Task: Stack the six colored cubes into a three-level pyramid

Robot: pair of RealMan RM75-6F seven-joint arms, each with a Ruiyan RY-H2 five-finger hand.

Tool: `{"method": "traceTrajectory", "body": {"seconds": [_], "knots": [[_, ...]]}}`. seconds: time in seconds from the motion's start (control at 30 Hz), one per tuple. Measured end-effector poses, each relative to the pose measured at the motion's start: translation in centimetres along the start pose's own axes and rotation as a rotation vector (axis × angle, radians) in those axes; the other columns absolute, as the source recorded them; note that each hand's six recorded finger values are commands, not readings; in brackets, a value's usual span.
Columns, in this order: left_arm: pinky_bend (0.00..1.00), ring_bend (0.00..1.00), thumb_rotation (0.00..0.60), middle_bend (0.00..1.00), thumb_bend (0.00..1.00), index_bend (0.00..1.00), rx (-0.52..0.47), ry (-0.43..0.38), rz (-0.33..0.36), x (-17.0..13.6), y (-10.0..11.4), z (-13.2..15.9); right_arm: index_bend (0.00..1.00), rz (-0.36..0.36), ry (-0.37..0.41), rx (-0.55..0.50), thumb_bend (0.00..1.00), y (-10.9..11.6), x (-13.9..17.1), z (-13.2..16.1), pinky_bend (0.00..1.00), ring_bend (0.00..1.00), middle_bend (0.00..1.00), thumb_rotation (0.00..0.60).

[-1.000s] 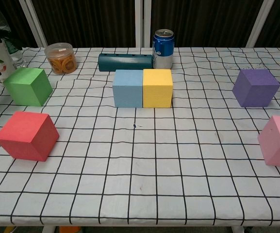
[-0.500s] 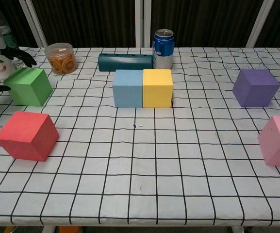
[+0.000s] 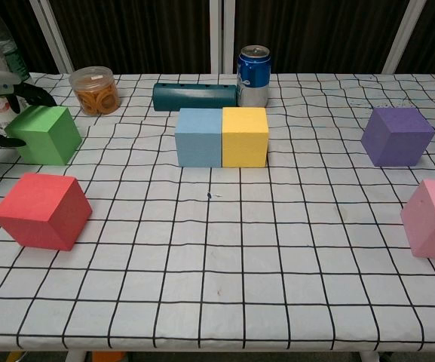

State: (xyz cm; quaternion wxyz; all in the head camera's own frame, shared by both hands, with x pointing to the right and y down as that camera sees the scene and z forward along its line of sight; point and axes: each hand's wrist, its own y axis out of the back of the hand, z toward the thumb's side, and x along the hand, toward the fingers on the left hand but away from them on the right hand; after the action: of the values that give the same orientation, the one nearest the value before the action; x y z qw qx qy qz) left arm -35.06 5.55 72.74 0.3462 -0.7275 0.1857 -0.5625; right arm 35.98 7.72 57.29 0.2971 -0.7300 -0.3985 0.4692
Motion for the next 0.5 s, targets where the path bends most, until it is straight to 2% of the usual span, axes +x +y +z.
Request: {"method": "traceTrajectory", "body": {"seconds": [0.17, 0.33, 0.5], "knots": [[0.42, 0.33, 0.600, 0.39, 0.28, 0.35, -0.054, -0.020, 0.030, 0.2, 0.8, 1.5, 0.00, -0.008, 0.004, 0.000, 0.10, 0.1, 0.5, 0.0, 0.00, 0.00, 0.21, 0.600], [0.41, 0.33, 0.600, 0.38, 0.28, 0.35, -0.135, -0.054, 0.055, 0.6, 2.2, 4.4, 0.00, -0.009, 0.009, -0.003, 0.10, 0.2, 0.7, 0.0, 0.00, 0.00, 0.21, 0.600], [0.39, 0.33, 0.600, 0.38, 0.28, 0.35, -0.139, -0.062, 0.046, 1.6, 3.2, 6.5, 0.00, -0.010, 0.005, -0.009, 0.10, 0.3, 0.9, -0.2, 0.00, 0.00, 0.21, 0.600]]}}
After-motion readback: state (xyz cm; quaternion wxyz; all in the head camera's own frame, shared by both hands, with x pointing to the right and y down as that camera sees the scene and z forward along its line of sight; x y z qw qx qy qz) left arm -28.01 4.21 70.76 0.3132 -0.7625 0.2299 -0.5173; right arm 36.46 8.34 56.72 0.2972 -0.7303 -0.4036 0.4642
